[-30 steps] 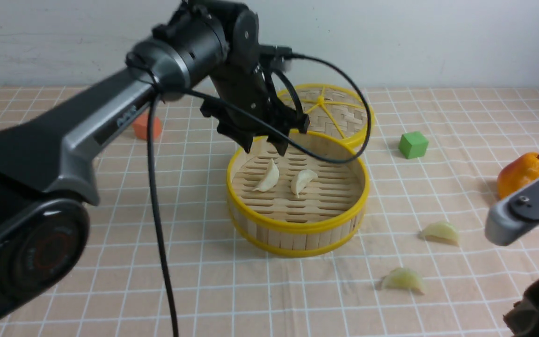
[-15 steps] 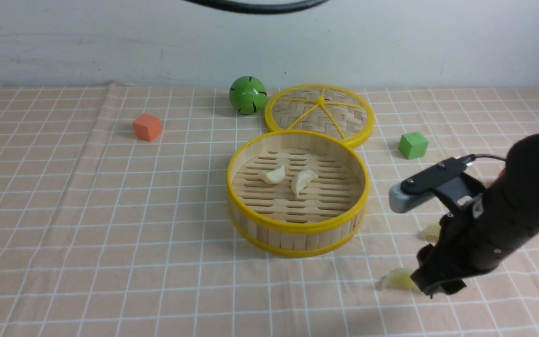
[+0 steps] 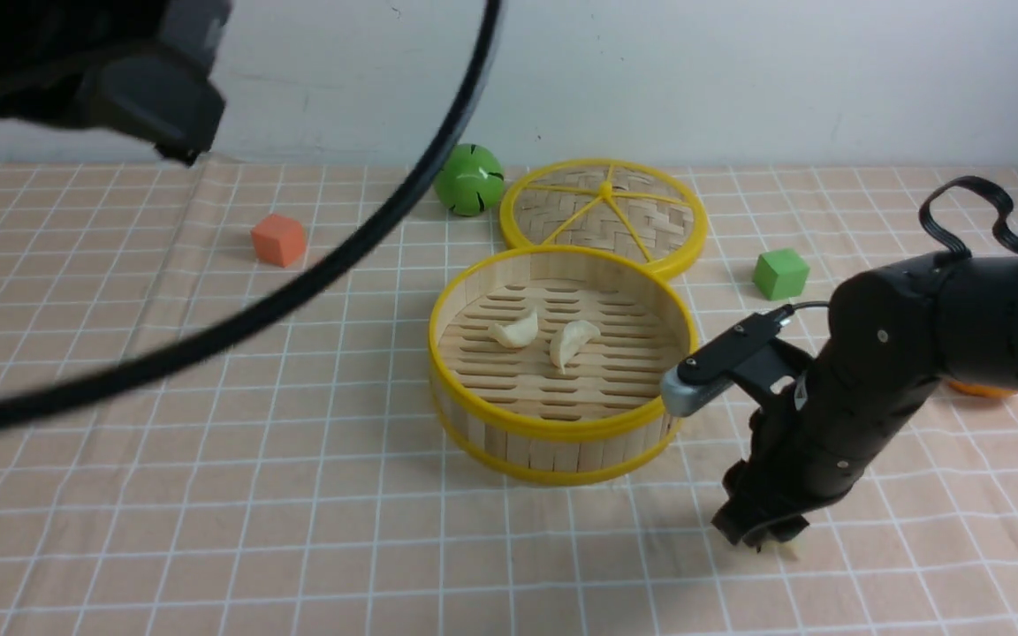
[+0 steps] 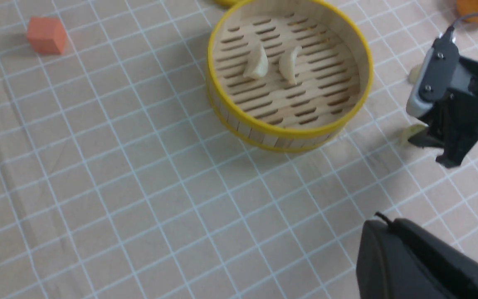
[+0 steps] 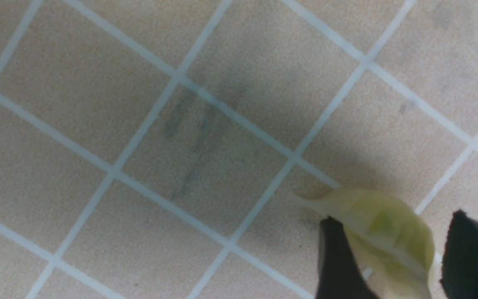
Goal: Put the dumplings into the steamer on the table with the brown tablecloth.
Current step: 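Reach for and grasp a dumpling lying on the table beside the steamer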
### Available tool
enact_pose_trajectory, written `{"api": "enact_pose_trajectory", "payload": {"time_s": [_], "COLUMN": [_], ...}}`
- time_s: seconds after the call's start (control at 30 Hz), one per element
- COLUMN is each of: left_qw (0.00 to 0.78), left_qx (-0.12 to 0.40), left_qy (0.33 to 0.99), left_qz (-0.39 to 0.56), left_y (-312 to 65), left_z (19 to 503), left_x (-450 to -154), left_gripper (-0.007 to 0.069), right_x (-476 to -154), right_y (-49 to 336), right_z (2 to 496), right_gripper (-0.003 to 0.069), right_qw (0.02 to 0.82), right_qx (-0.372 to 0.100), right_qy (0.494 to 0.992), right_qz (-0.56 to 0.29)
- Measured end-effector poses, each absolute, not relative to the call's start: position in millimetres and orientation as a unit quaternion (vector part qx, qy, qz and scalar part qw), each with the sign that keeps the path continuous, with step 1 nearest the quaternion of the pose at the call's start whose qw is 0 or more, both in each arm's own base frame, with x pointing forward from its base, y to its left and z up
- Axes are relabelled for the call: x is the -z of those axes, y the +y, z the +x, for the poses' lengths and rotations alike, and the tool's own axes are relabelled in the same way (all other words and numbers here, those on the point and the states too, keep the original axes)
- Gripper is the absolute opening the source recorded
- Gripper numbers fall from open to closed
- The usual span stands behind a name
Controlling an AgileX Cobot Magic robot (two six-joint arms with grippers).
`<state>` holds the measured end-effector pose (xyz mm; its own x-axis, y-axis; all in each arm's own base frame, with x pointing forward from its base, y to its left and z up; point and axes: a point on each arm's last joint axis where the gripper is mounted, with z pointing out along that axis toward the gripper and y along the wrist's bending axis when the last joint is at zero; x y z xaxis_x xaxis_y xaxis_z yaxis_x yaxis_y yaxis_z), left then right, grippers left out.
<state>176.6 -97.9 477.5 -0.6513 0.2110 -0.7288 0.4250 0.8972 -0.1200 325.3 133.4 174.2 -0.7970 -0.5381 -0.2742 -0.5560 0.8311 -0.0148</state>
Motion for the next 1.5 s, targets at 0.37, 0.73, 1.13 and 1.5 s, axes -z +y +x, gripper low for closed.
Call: {"api": "enact_pose_trajectory", "payload": {"time_s": [0.37,0.73,1.13,1.5], "left_qw": [0.413,0.452,0.449,0.449], "left_qx": [0.153,0.165,0.165,0.165], "left_qy": [0.88,0.859,0.861,0.861], "left_qz": [0.175,0.172,0.173,0.173], "left_y": [-48.5,-28.0,-28.4,-28.4], "left_z": [82.0,42.5,43.3,43.3], "left_x": [-450.9,-444.3,-442.5,-442.5], "left_gripper": [-0.0014,-0.0014,-0.0014,-0.0014], "right_x": [-178.2,-286.6,-270.8,-277.1], "right_y": [133.6,168.9,208.1,161.2], "right_z": [326.4,349.5,361.1,297.3], "right_gripper": [0.0129,-0.0011,-0.001,0.0], "right_qw": [0.133,0.241,0.14,0.122], "right_qx": [-0.031,-0.13,-0.099,-0.047], "right_qy": [0.947,0.925,0.932,0.949], "right_qz": [-0.291,-0.262,-0.319,-0.287]}}
